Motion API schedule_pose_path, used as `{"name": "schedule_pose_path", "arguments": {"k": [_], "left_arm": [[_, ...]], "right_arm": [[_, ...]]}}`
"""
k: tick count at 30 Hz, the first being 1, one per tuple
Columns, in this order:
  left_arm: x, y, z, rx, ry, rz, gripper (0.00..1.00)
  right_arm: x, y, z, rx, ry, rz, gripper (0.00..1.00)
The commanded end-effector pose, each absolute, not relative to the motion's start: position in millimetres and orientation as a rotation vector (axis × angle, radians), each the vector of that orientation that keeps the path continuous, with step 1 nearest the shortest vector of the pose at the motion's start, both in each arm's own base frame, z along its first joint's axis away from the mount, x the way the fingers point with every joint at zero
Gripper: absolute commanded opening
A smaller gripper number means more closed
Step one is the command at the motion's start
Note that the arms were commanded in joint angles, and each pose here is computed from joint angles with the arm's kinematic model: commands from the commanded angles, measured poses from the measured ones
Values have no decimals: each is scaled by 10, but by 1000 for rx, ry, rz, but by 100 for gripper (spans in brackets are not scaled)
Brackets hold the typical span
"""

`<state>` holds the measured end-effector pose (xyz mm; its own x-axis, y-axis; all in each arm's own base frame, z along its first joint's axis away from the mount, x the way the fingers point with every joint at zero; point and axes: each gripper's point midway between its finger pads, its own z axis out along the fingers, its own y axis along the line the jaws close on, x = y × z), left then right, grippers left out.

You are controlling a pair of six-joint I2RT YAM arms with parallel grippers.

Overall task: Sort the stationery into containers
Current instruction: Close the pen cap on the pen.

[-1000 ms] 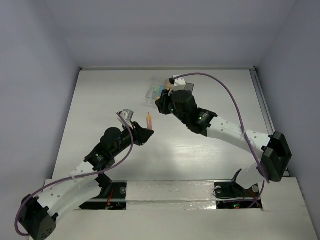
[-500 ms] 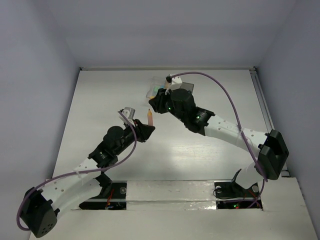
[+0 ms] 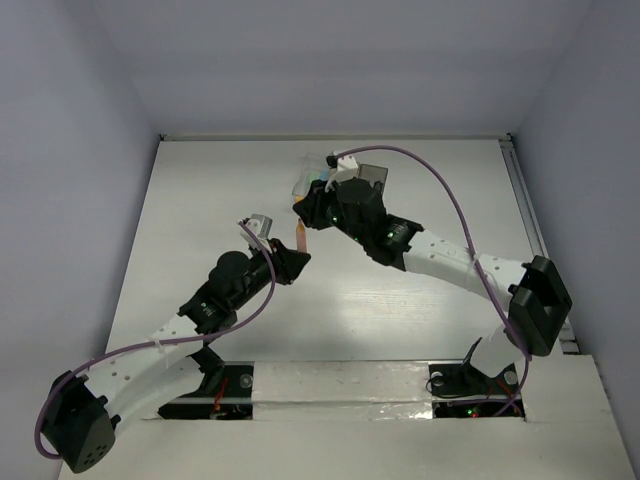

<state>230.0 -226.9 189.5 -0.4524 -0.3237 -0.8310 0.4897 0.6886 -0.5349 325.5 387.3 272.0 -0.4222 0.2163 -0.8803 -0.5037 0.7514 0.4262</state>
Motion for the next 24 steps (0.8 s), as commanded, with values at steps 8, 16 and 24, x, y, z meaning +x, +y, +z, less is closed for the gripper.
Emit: {"name": "schedule_pose_path", "arguments": {"k": [8, 16, 24], "left_arm": [[2359, -2297, 2246, 131, 1711, -955, 0], [2349, -2309, 2170, 134, 1734, -958, 0], [2368, -2321, 2160, 134, 1742, -952, 0]], "right_arm": [[3182, 4032, 2992, -229, 1765, 879, 0], [3227, 3981, 3169, -215, 1719, 855, 0], [3219, 3918, 3230, -213, 1696, 841, 0]]}}
